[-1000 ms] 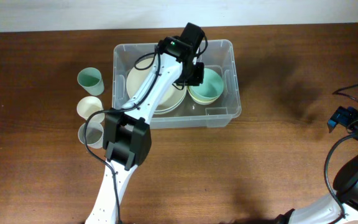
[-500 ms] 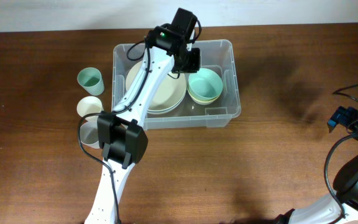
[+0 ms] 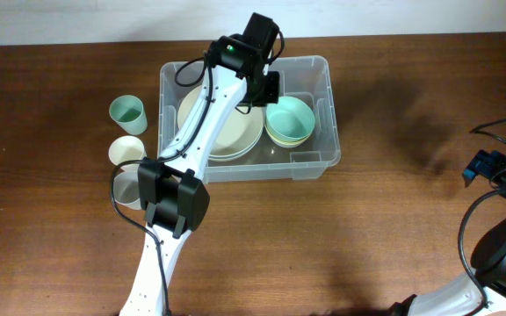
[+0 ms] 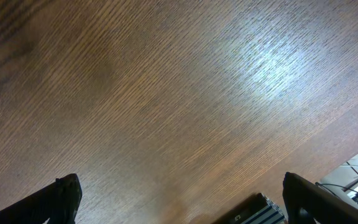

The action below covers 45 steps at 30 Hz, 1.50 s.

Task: Pack container
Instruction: 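Lower the mint green bowl onto the yellow bowl and release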

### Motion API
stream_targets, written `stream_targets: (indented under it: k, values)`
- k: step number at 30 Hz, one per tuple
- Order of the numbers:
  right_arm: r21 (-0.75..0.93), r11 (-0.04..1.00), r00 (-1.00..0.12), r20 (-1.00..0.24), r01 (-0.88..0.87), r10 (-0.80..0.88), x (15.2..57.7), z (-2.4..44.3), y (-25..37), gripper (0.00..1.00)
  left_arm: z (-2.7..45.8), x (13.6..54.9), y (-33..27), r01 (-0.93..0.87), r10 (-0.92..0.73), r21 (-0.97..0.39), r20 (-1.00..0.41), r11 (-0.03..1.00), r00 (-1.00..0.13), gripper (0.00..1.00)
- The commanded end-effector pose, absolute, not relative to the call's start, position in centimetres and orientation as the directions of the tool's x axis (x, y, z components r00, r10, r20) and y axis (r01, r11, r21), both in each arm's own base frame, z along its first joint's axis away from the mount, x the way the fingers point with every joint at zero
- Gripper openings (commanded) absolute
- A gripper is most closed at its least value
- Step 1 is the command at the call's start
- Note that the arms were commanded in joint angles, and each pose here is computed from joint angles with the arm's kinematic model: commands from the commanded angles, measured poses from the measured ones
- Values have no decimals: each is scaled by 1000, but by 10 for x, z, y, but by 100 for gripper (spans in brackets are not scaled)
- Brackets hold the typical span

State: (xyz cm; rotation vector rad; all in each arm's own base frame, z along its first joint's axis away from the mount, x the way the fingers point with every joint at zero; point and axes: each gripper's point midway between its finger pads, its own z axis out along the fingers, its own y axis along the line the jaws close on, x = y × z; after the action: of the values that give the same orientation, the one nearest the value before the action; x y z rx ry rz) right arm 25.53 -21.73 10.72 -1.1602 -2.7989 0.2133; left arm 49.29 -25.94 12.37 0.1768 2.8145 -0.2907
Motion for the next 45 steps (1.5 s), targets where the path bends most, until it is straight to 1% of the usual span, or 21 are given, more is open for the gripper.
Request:
stream_targets:
  k: [1, 20, 31, 39, 45]
  values:
    - [-173, 689, -698, 10, 704, 716, 256, 116, -222, 99, 126, 497, -254, 149, 93, -150, -329, 977, -940, 1]
    - [-173, 689, -698, 10, 704, 716, 256, 116, -222, 99, 111, 477, -271, 185, 142, -141, -271, 973, -952, 1]
    - [-173, 689, -698, 10, 704, 716, 256, 116, -222, 99, 105, 472, -270, 182, 145, -137, -244, 974, -959, 1]
    - [-173, 689, -698, 10, 704, 716, 256, 116, -222, 99, 81, 465, -276, 187, 158, -153, -181, 970, -971, 1]
    - [-173, 689, -698, 10, 704, 716, 256, 116, -222, 99, 79, 466, -276, 186, 158, -153, -181, 970, -971, 1]
